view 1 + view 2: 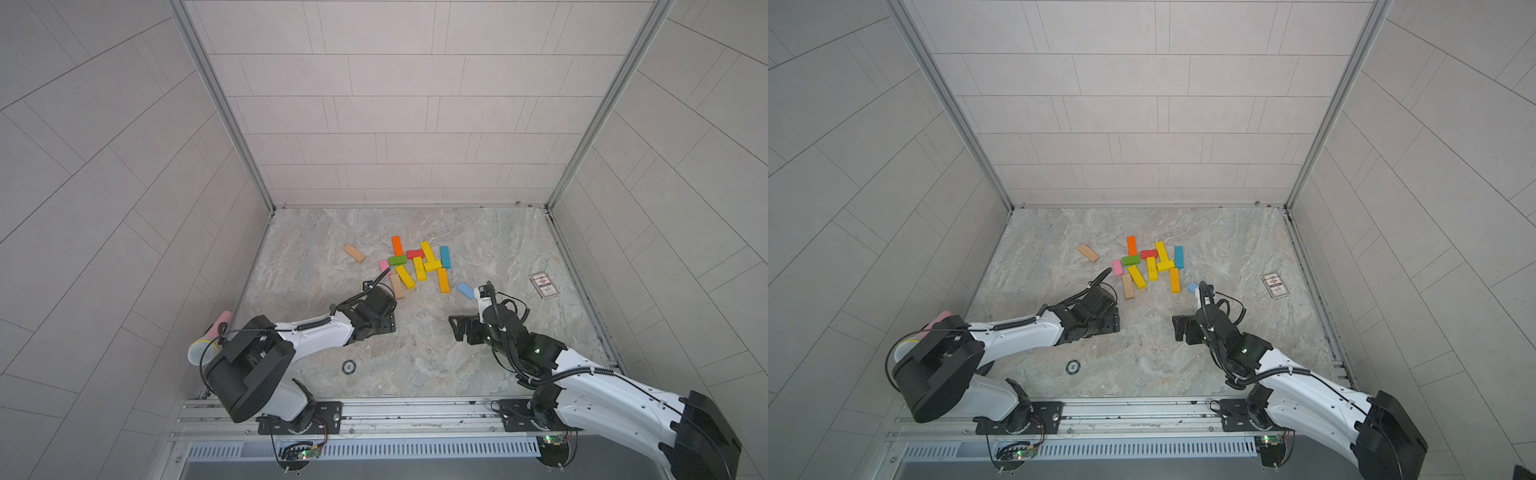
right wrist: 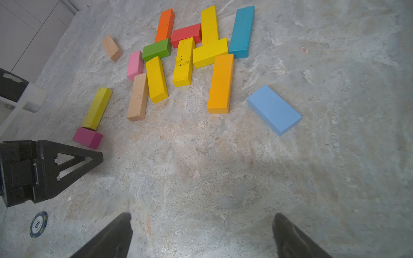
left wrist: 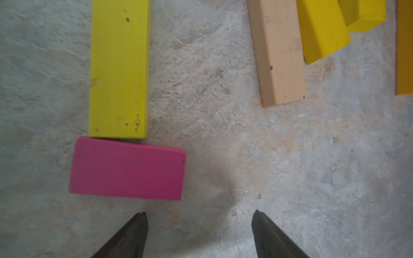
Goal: Assemble the letter h with building blocks
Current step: Assemble the building block at the center of the board, then pick up the building block from the center of the board.
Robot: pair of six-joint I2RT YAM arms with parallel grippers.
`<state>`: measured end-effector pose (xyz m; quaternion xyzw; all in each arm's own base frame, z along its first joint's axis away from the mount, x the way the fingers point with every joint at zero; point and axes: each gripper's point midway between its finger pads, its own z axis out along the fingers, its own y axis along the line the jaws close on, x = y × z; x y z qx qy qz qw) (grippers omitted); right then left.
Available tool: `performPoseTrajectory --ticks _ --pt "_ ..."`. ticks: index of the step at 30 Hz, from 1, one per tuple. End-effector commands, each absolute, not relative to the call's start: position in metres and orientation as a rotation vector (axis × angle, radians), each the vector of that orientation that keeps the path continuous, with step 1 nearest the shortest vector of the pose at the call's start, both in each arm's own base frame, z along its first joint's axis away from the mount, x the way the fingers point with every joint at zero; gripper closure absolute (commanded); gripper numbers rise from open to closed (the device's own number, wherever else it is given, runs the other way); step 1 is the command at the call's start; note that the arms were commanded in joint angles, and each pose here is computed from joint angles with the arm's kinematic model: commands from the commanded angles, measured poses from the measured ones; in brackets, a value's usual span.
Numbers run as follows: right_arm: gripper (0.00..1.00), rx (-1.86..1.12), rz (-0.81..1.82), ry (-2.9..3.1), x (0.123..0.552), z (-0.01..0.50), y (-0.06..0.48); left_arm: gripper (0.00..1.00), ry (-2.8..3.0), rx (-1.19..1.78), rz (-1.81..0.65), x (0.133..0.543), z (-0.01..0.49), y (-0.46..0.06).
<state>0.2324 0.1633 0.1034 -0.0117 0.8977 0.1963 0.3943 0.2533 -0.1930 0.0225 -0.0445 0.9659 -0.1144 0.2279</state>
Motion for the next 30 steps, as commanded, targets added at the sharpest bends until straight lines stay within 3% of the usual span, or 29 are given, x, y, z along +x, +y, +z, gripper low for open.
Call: performPoseTrajectory --ticks 1,23,26,30 --pt "0.0 -0.006 0.471 2.291 0.23 0.096 0.156 0.19 2.667 -0.149 -0.312 0.253 0.016 -0.194" --pt "0.0 0.001 0.476 2.287 0.23 0.097 0.155 0.2 2.675 -0.142 -0.27 0.257 0.015 -0.19" --pt "0.0 0.001 0.477 2.285 0.23 0.096 0.155 0.19 2.638 -0.13 -0.403 0.255 0.043 -0.204" --pt "0.0 0.01 0.477 2.259 0.231 0.1 0.152 0.18 2.468 -0.089 -0.517 0.259 0.125 -0.207"
